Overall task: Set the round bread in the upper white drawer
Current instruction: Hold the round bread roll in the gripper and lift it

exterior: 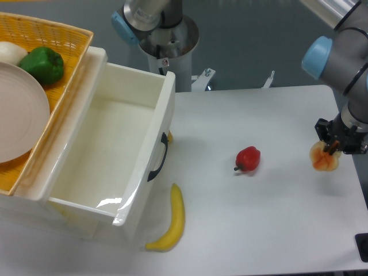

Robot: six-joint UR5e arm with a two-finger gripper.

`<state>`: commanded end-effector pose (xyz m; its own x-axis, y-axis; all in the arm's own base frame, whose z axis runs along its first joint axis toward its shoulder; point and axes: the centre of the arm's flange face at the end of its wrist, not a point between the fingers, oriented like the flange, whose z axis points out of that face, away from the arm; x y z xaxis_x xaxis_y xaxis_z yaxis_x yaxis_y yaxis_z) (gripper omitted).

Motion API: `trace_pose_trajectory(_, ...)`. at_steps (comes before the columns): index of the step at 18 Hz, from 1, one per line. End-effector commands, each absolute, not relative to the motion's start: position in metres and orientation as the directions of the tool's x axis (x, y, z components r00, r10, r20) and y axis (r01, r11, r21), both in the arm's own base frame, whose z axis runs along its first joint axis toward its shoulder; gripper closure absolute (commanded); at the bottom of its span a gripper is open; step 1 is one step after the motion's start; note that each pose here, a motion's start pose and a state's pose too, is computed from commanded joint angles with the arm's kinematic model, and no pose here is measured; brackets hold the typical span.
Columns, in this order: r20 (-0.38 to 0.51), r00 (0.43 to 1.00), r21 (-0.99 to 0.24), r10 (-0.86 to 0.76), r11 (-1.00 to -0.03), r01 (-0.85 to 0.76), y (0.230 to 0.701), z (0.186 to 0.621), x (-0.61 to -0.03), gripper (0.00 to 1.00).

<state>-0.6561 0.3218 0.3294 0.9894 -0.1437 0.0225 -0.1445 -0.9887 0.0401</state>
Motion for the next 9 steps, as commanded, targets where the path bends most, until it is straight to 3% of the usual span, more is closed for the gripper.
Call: trace_pose_trajectory(9, 0.019, 0.987, 0.023, -0.160, -0.987, -0.161, 0.331, 0.348, -0.633, 1.00)
